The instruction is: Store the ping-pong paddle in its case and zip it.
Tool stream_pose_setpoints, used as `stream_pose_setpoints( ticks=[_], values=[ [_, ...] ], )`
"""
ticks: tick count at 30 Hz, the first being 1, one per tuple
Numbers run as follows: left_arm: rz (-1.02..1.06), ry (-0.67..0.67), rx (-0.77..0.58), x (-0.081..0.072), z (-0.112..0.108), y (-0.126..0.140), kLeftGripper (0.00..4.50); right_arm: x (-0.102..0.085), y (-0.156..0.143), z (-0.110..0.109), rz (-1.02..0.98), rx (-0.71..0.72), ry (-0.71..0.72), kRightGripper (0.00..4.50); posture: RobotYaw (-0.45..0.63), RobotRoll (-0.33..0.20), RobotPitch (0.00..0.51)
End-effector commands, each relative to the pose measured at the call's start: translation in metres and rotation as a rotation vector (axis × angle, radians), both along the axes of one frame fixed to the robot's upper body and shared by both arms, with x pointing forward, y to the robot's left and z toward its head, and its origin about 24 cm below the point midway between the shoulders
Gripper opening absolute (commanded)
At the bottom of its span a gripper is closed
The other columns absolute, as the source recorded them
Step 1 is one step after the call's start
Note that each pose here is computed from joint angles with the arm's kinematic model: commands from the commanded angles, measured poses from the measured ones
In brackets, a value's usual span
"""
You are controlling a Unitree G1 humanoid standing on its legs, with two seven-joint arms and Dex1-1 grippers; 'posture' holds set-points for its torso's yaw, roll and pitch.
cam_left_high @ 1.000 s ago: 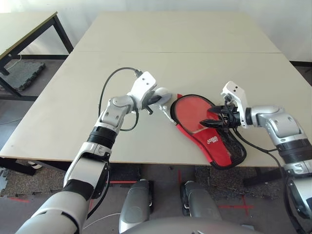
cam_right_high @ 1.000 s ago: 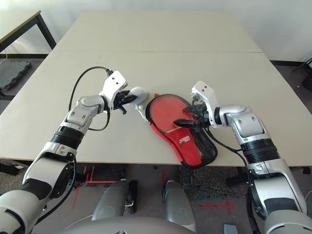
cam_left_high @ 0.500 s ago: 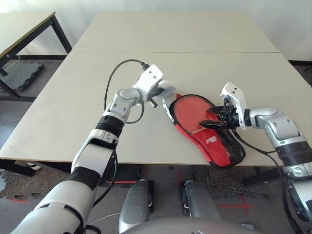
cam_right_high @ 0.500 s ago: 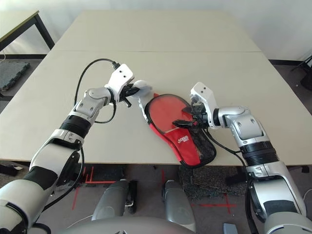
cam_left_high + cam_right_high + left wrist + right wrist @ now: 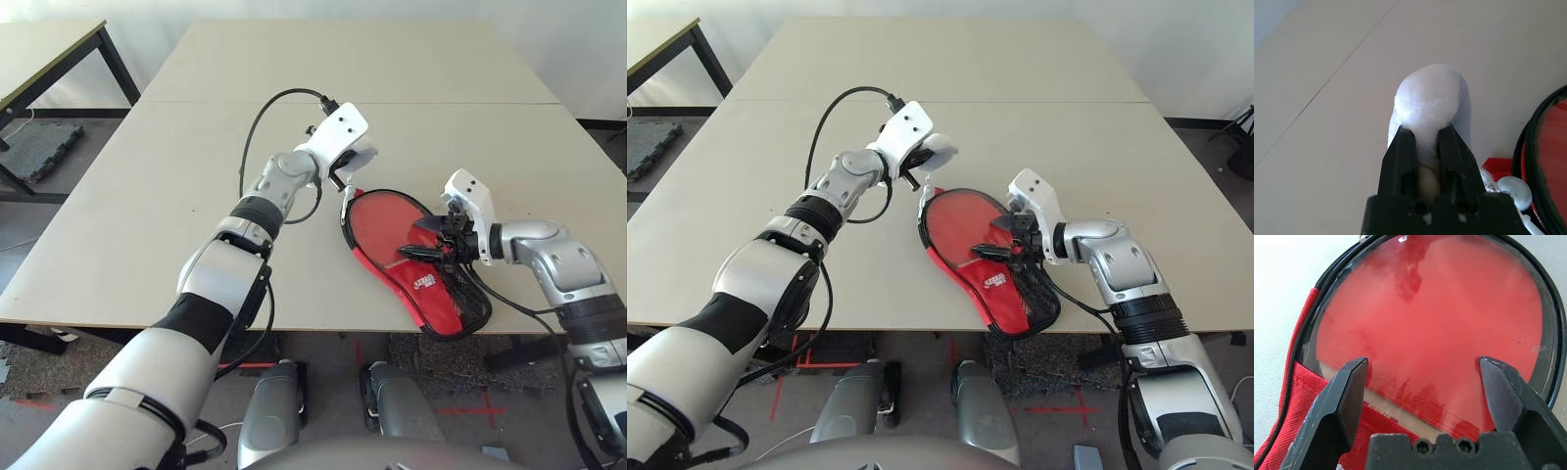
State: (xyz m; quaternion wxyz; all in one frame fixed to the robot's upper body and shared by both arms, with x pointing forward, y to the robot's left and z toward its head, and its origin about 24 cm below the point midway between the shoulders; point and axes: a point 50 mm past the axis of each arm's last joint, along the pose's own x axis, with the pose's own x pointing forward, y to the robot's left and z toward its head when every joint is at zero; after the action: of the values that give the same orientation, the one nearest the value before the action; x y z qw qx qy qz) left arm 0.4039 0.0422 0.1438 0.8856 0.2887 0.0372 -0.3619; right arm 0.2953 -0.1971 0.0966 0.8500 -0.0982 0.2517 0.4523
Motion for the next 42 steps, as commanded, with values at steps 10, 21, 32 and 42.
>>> stream_pose_setpoints(
  ticks=[10, 21, 32, 42],
  values=[
    [0.016, -0.23, 0.169, 0.002, 0.019, -0.019, 0.33, -0.019, 0.003, -0.031, -0.021, -0.007, 0.172, 4.5, -0.06, 0.0, 0.153],
    [-0.006, -0.375, 0.253, -0.002, 0.02, -0.034, 0.33, -0.023, 0.006, -0.032, -0.039, 0.009, 0.176, 4.5, -0.1, 0.0, 0.157],
    [-0.248, -0.206, 0.288, -0.024, -0.015, -0.057, 0.33, -0.021, 0.005, -0.027, -0.053, 0.017, 0.164, 4.5, -0.1, 0.0, 0.148],
    [-0.255, -0.127, 0.249, -0.025, -0.022, -0.051, 3.68, -0.015, 0.007, -0.025, -0.047, 0.02, 0.153, 4.5, -0.07, 0.0, 0.144]
  ],
)
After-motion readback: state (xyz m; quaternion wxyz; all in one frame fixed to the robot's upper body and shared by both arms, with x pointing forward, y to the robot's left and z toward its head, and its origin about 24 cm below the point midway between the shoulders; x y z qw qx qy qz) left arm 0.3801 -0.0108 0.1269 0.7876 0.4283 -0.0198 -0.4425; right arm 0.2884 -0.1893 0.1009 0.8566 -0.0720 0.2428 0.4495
